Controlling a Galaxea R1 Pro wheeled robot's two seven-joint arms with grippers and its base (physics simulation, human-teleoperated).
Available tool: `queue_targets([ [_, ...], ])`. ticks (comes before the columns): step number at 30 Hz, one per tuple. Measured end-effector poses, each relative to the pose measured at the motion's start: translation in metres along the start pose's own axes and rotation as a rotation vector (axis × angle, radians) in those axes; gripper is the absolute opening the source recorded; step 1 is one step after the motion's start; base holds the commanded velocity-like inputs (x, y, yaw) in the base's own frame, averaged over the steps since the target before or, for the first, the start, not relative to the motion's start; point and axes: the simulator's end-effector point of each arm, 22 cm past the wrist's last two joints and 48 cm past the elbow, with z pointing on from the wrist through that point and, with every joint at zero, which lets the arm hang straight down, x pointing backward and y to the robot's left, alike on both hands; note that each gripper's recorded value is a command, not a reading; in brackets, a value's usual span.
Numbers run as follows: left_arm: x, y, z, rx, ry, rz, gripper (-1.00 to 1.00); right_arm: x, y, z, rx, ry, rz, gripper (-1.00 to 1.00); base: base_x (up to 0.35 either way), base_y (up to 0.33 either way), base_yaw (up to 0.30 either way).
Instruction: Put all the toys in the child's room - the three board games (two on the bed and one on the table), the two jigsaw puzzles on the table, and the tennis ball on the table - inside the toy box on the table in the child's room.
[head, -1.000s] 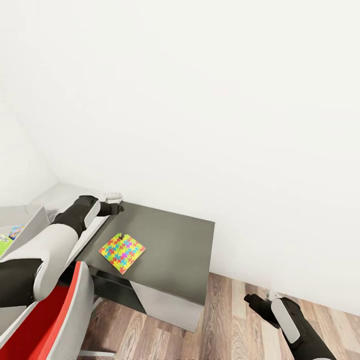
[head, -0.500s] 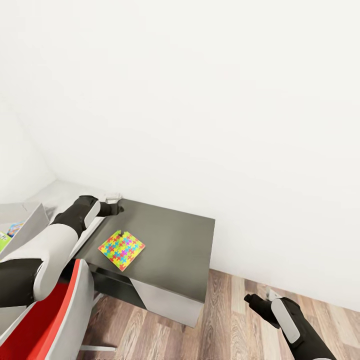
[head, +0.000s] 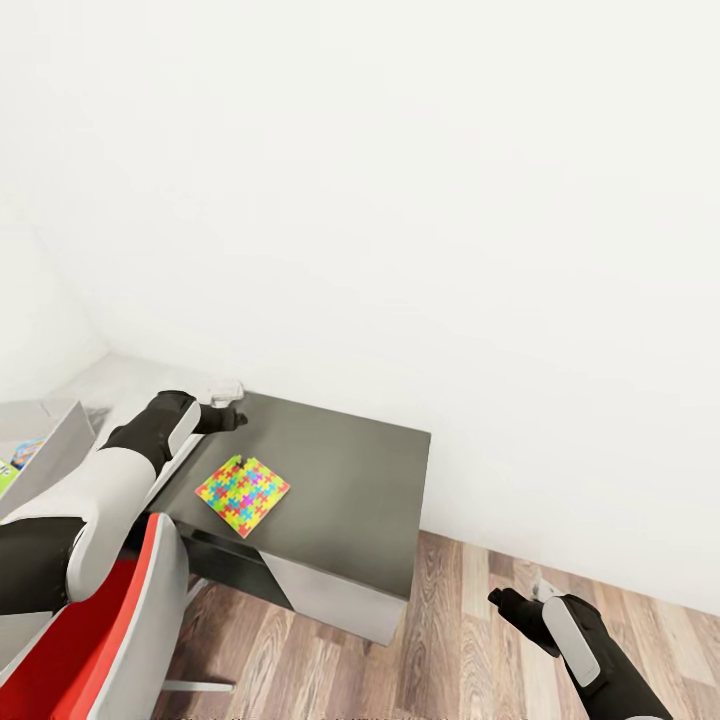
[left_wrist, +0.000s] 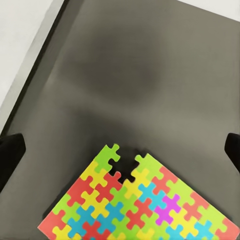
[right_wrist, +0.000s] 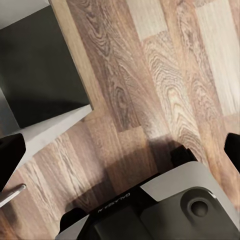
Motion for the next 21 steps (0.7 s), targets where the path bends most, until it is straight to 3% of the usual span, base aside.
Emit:
queue_targets([
  [11,0.019,0.003,0.009,0.002,0.066,-0.007,1.00,0.005,-0.005,0.005,0.011,0.014,0.002,1.00,0.000,0.000,0.000],
  [21,0.034,-0.012,0.015,0.101,0.117,-0.009,1.00,0.010,-0.009,0.010,0.019,0.028,0.003,1.00,0.000,0.000,0.000],
])
